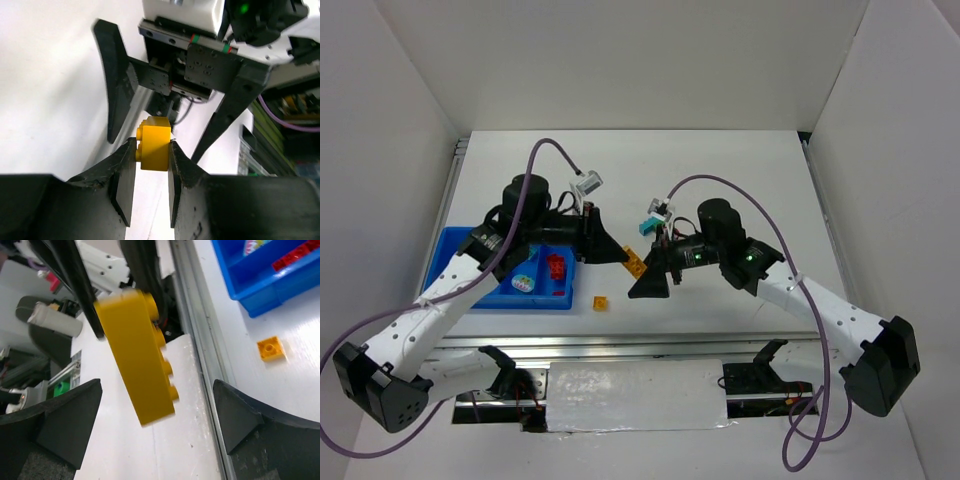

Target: Sort the legos into containers by color

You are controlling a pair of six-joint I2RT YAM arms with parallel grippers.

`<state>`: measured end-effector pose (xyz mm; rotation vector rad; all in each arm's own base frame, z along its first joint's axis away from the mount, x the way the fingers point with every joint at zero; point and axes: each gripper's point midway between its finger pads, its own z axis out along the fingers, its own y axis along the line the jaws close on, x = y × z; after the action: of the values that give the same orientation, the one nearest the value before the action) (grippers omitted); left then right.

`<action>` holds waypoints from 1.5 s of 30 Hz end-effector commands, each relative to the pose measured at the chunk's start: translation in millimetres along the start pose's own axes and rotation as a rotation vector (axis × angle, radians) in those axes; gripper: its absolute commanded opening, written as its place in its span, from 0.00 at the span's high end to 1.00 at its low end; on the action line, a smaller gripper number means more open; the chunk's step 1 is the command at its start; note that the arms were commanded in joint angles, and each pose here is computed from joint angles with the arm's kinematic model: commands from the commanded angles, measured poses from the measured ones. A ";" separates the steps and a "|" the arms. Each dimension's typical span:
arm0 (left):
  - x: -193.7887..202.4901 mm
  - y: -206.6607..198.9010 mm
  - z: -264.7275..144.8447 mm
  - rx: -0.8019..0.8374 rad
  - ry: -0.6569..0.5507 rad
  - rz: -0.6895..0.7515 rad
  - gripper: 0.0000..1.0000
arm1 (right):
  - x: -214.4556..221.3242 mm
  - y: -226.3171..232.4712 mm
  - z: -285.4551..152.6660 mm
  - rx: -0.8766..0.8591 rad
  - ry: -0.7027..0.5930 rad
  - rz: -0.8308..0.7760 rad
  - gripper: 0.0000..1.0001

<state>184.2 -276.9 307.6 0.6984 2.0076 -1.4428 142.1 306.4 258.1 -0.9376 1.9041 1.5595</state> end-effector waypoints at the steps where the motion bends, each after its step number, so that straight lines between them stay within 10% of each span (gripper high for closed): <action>1: -26.5 4.0 -16.4 -0.093 -0.102 0.070 1.00 | 2.6 -17.5 -3.7 0.105 -0.029 0.005 0.00; 8: -44.7 98.9 -82.5 -0.575 -0.215 -0.073 1.00 | 18.8 -68.8 -18.6 0.367 -0.076 0.099 0.00; 14: -9.2 200.5 -196.9 -1.322 -0.231 -0.418 1.00 | 33.6 -91.9 -34.1 0.515 -0.089 0.147 0.00; 19: 14.6 214.9 -280.0 -1.792 -0.211 -0.594 1.00 | 37.8 -94.4 -40.5 0.546 -0.078 0.156 0.00; 41: 86.4 304.0 -358.6 -2.216 -0.088 -0.914 1.00 | 32.9 -90.2 -23.6 0.501 0.059 0.249 0.00; 45: 85.8 315.7 -352.9 -2.188 -0.091 -0.918 0.76 | 34.4 -87.7 -22.0 0.487 0.077 0.242 0.00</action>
<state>281.5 150.0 116.8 -1.2051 2.4338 0.9404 191.1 262.3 175.4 -0.5415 2.3980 1.0594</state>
